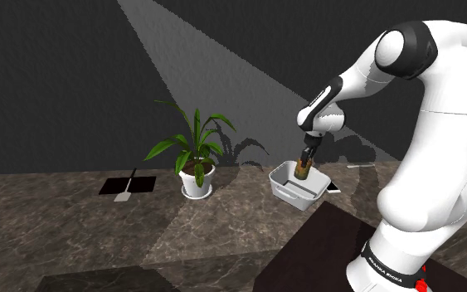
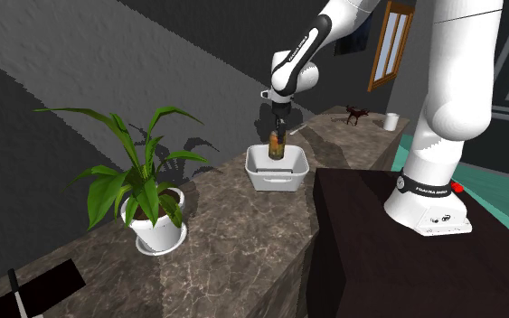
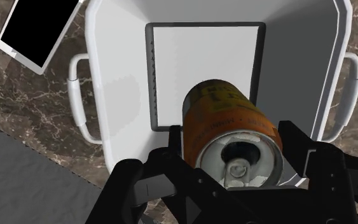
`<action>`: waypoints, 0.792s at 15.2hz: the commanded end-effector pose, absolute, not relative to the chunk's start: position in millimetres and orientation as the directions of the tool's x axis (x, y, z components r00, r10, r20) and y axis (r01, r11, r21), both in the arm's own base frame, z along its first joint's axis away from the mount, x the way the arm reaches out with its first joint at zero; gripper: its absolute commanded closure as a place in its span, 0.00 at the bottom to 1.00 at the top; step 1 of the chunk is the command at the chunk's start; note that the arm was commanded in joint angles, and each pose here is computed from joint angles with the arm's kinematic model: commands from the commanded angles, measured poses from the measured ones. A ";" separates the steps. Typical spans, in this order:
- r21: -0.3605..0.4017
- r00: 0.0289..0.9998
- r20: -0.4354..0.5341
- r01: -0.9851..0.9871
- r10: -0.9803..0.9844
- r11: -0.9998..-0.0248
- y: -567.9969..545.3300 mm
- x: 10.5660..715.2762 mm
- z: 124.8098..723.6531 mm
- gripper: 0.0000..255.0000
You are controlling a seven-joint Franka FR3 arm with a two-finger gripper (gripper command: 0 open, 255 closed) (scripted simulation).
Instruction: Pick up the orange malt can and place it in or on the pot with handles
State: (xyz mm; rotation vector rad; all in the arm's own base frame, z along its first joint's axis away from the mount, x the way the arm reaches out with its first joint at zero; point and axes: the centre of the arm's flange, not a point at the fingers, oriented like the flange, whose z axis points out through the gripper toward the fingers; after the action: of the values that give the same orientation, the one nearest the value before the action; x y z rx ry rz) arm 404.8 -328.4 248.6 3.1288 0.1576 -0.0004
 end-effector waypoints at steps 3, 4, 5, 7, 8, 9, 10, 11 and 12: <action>0.009 0.995 0.000 0.100 0.100 -0.995 -328.4 404.9 248.8 0.00; 0.009 0.995 0.000 0.100 0.100 -0.995 -328.4 404.9 248.8 0.00; 0.009 0.995 0.000 0.100 0.100 -0.995 -328.4 404.9 248.8 0.00; 0.009 0.995 0.000 0.100 0.100 -0.995 -328.3 405.0 262.0 0.00; 0.009 0.995 0.000 0.100 0.100 -0.995 -328.2 404.9 275.2 0.00; 0.009 0.995 0.000 0.100 0.100 -0.995 -328.1 404.9 288.4 0.00; 0.009 0.995 0.000 0.100 0.100 -0.995 -328.0 404.9 298.8 0.00; 0.009 0.995 0.000 0.100 0.100 -0.995 -328.0 404.9 298.8 0.00; 0.009 0.995 0.000 0.100 0.100 -0.995 -328.0 404.9 298.8 0.00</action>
State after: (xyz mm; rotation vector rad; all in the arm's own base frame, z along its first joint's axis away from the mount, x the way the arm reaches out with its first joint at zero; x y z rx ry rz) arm 405.4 -328.1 296.3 3.1278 0.1575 0.0018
